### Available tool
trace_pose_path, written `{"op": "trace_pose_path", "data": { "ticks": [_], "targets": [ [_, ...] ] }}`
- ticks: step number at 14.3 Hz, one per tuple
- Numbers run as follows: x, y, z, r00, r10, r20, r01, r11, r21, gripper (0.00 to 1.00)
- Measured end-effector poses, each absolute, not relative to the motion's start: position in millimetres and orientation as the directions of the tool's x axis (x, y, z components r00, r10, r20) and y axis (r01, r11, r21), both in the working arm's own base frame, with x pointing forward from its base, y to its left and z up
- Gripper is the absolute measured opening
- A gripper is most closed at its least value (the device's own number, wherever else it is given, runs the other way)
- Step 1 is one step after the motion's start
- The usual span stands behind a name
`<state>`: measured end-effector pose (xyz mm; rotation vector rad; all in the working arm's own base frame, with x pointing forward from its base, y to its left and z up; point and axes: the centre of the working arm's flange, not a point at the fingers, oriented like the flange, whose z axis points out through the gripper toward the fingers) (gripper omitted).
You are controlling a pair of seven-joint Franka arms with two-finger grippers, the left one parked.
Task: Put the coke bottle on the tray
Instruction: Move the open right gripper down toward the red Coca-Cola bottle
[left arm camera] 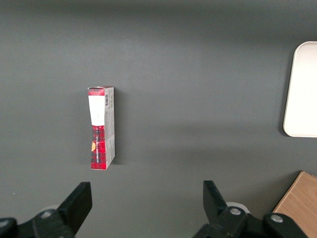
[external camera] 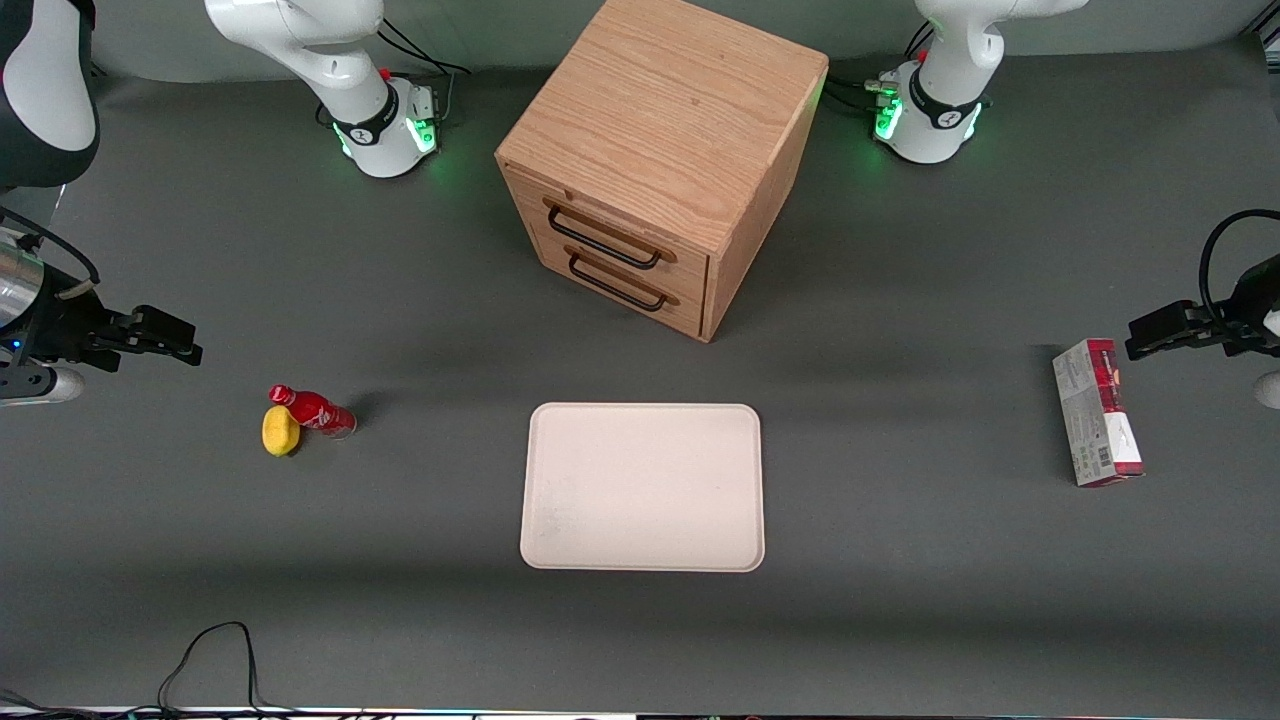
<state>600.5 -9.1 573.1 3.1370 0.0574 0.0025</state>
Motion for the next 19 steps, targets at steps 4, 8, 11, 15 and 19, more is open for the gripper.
{"op": "trace_pose_path", "data": {
  "ticks": [4,8,11,15,19],
  "targets": [
    [600.3,-9.2,572.9,0.999,0.037,-0.001,0.037,-0.999,0.004,1.00],
    [597.9,-12.3,571.0,0.999,0.034,-0.022,0.034,-0.999,0.006,1.00],
    [589.7,-31.5,569.9,0.999,0.022,-0.036,0.023,-1.000,0.008,1.00],
    [559.3,-34.4,573.5,0.999,0.024,-0.039,0.024,-1.000,0.000,1.00],
    [540.6,-32.6,560.2,0.999,0.029,-0.021,0.029,-1.000,-0.004,1.00]
  ]
}}
